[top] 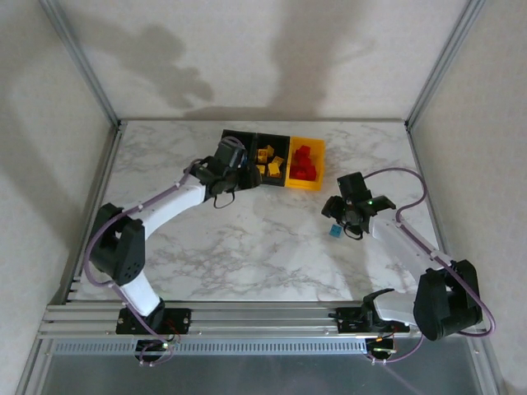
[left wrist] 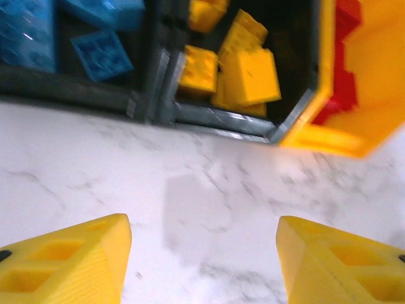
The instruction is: Sort the legos into containers by color
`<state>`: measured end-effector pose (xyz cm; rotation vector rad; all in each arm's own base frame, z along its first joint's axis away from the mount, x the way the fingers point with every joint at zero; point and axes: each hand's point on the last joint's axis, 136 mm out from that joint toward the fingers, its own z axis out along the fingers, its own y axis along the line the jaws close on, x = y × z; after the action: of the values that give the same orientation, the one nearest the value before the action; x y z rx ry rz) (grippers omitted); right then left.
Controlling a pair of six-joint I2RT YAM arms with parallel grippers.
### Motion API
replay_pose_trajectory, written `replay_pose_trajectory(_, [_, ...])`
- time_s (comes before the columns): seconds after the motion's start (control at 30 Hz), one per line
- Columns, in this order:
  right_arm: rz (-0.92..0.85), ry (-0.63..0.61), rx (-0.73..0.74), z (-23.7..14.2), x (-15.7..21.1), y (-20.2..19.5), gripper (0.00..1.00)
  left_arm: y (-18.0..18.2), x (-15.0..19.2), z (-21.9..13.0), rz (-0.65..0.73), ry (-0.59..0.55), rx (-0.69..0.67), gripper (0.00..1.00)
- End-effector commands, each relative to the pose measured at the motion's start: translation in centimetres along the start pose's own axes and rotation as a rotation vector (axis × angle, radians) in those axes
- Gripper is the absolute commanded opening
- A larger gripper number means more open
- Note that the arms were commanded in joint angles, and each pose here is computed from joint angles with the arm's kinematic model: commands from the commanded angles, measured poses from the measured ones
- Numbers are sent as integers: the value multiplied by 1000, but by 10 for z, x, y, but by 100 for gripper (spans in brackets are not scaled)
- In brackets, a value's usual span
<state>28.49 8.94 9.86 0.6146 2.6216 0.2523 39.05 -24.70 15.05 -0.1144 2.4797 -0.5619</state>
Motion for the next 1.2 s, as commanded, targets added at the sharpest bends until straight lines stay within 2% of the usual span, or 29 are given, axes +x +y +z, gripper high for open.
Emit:
replay_pose_trajectory(0.0, [8, -2, 38, 7, -1, -8, 72, -28, 21, -12, 10, 31, 127, 62])
replay_pose_trajectory(0.27, [-8, 52, 76, 28, 9, -15, 70, -39, 64, -29, 33, 76, 202, 62])
replay_pose_trajectory(0.57, [-7, 95, 127, 47, 20, -24, 68, -50, 89, -25, 57, 114, 233, 63])
replay_pose_trajectory(0.97, [-12, 122, 153, 59, 28, -31, 63, -59, 101, -19, 74, 136, 232, 63])
replay_pose_trajectory(1.17, [-20, 141, 149, 66, 32, -31, 56, -54, 101, -20, 72, 133, 216, 62])
